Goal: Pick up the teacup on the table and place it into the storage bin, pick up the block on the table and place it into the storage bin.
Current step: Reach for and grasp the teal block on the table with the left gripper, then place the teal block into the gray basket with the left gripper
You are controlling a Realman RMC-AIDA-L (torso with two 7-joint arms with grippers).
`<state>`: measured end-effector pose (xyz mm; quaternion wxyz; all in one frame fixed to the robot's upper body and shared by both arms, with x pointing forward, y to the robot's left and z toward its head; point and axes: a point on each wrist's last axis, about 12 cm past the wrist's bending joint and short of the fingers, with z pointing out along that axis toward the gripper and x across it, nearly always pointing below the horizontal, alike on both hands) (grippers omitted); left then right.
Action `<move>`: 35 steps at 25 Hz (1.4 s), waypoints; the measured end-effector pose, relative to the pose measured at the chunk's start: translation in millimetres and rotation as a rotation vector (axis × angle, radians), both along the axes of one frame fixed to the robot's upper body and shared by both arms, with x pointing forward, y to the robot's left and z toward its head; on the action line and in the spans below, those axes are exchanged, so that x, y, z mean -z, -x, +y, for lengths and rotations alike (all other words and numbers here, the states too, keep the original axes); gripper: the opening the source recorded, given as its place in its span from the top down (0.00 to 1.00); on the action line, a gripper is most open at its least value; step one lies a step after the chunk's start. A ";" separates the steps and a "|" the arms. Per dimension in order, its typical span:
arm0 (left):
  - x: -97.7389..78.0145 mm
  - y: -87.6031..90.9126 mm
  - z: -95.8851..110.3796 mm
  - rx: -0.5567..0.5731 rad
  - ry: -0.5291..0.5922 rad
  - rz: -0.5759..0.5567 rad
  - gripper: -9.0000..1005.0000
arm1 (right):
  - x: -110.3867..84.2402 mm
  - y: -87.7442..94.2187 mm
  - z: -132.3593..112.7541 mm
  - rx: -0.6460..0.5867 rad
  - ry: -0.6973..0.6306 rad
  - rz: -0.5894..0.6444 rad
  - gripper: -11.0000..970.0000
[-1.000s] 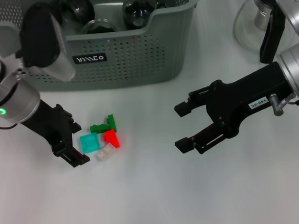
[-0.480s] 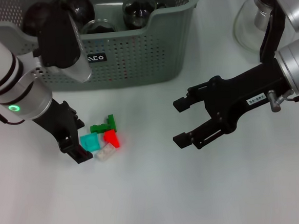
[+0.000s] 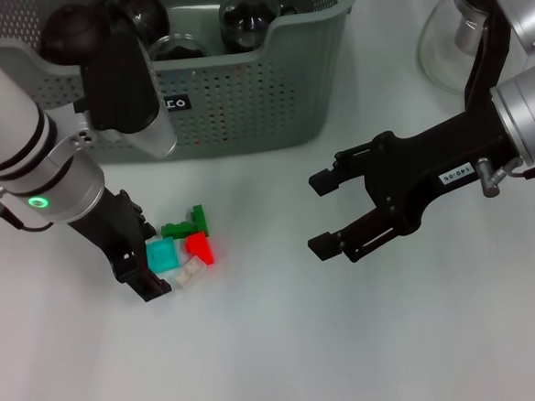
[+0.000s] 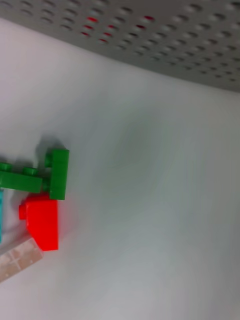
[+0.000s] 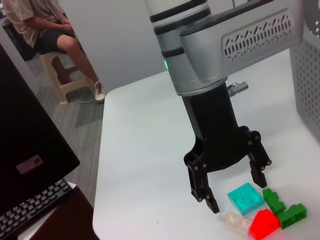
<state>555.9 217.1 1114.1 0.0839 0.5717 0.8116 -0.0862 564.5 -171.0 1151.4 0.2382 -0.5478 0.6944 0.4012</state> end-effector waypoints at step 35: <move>-77.9 5.3 75.6 -0.262 0.480 0.131 0.58 | -0.4 -3.5 -11.4 0.048 -0.028 0.009 0.03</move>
